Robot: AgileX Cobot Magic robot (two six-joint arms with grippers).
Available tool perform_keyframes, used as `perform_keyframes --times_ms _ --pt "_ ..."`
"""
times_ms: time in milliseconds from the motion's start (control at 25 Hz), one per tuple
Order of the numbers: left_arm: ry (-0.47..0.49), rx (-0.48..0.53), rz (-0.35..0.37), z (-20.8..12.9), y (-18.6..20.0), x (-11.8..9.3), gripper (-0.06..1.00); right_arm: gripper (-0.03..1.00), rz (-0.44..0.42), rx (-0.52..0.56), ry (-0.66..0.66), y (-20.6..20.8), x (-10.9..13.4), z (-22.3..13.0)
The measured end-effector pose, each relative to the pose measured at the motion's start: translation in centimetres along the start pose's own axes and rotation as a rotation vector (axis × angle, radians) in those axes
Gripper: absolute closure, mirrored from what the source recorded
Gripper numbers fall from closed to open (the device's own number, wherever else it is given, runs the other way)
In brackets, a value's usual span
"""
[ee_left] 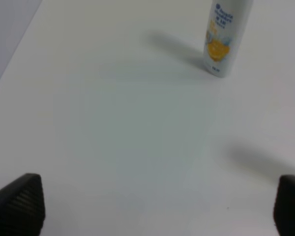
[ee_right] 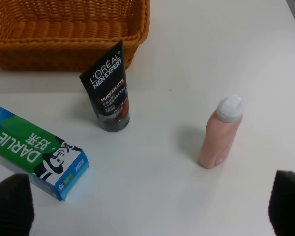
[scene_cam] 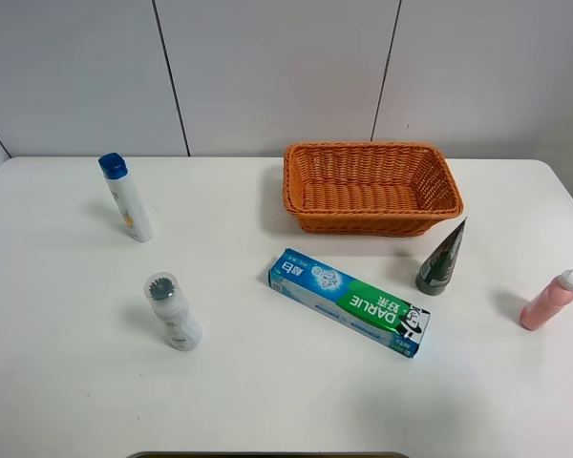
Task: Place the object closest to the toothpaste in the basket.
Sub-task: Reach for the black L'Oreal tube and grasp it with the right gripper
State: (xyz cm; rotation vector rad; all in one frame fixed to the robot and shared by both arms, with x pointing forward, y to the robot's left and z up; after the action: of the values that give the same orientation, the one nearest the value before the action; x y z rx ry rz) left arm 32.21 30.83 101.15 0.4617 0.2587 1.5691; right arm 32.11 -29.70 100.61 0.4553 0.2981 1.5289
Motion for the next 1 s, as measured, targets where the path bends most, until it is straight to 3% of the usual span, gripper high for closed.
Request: perform_keyframes --times_ms 880,1000 --pt "0.0 0.0 0.0 0.0 0.0 0.0 0.0 -0.02 0.0 -0.001 -0.003 0.0 0.0 0.0" --pt "0.0 0.0 0.0 0.0 0.0 0.0 0.0 -0.02 0.005 -0.044 -0.032 0.7 0.1 1.1"
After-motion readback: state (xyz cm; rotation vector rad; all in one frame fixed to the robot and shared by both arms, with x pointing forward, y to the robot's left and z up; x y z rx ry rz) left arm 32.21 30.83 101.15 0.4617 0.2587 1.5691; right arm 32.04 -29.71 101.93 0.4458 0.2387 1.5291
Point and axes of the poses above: a point on each arm's last joint axis where the gripper is mounted, y pointing back along that axis away from the gripper, x along the wrist's bending axis when the last joint is at zero, z = x × y, the point moved 10 cm from there along -y, pointing out along that axis toward the gripper, and after that the axes turned 7 degrees about -y, right-handed, at the moved point
